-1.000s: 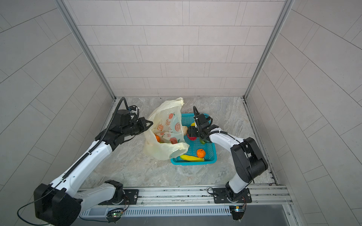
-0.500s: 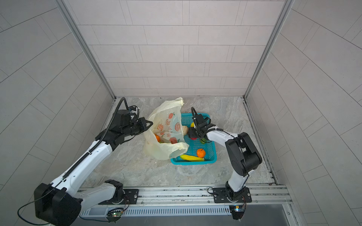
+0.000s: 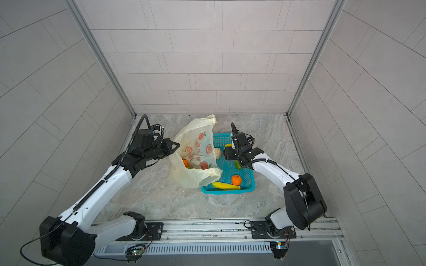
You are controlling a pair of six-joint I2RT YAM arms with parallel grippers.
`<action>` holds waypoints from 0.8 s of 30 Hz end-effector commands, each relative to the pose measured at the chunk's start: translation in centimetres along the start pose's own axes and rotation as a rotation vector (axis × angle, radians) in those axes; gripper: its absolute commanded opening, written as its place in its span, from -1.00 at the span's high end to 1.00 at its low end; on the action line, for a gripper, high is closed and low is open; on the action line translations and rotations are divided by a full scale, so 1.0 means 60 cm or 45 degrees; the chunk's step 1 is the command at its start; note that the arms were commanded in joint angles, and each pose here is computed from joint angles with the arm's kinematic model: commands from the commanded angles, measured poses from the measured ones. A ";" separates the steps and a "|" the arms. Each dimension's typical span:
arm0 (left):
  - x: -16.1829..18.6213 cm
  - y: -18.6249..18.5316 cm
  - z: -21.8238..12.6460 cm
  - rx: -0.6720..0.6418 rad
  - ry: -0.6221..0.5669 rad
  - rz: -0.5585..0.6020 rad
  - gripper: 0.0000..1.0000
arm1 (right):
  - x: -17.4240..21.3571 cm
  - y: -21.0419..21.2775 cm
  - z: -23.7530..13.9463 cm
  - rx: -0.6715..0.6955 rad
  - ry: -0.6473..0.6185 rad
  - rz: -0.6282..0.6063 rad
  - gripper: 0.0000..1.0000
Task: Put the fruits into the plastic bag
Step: 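Carry the red apple into the bag and open the right gripper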
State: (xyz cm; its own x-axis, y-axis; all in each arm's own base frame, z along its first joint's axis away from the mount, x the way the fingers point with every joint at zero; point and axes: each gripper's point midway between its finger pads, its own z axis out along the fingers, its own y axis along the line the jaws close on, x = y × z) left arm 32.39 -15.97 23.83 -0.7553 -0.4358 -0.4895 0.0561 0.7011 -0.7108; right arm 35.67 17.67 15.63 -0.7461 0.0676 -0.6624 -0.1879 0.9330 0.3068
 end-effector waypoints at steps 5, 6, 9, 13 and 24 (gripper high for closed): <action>-0.001 0.000 -0.005 0.011 -0.020 0.008 1.00 | -0.059 0.124 -0.098 -0.287 -0.254 -0.219 0.03; -0.001 0.000 -0.005 0.012 -0.018 0.007 1.00 | -0.068 0.141 -0.112 -0.316 -0.300 -0.244 0.03; 0.000 -0.001 -0.005 0.015 -0.017 0.006 1.00 | -0.079 0.185 -0.127 -0.418 -0.323 -0.279 0.03; 0.000 0.000 -0.002 0.018 -0.012 0.000 1.00 | -0.066 0.240 -0.103 -0.532 -0.246 -0.330 0.03; 0.000 -0.003 -0.004 0.026 -0.012 -0.003 1.00 | 0.010 0.312 0.041 -0.606 0.054 -0.351 0.00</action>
State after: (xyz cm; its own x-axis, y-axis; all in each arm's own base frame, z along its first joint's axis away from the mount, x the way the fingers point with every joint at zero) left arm 32.32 -16.04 23.59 -0.7590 -0.4369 -0.4827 0.0533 0.6972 -0.7149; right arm 33.00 35.23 18.89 -0.6464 -0.1890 -0.7392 -0.6375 0.6660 0.3873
